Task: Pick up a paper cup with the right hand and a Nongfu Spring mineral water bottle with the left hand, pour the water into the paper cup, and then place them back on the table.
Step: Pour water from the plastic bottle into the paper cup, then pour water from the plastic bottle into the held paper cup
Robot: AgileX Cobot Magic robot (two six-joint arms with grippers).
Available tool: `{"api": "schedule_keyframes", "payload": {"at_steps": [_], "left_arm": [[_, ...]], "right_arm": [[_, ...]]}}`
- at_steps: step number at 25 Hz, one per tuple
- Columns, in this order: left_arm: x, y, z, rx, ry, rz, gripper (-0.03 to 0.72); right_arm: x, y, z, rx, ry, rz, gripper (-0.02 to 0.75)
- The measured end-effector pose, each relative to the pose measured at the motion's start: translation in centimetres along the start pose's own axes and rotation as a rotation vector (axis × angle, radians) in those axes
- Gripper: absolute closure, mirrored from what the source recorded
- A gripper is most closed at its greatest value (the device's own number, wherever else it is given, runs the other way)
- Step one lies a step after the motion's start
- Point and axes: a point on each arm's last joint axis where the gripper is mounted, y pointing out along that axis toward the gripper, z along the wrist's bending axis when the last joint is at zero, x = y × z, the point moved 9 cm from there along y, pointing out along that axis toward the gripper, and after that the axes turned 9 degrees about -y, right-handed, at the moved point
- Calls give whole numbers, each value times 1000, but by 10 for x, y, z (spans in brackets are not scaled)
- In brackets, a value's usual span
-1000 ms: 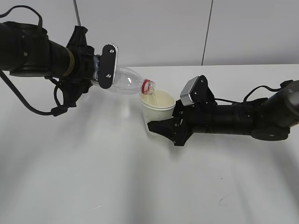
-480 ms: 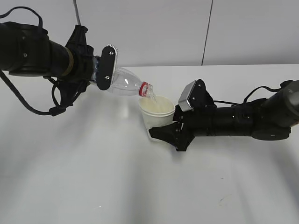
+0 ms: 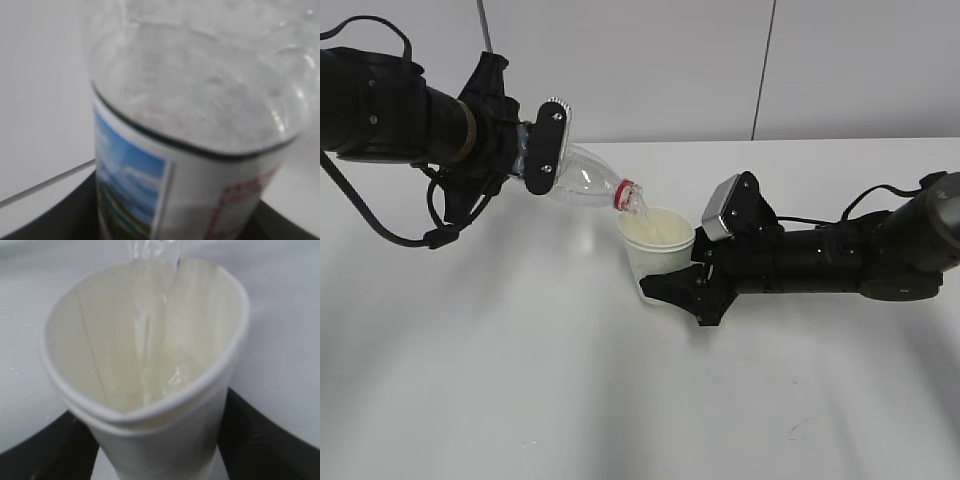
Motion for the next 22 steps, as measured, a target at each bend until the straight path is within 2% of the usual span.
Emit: {"api": "schedule_keyframes", "payload": {"at_steps": [22], "left_arm": [[-2, 0, 1, 4, 16, 10, 312]], "right_arm": [[-2, 0, 1, 4, 0, 7, 234]]}}
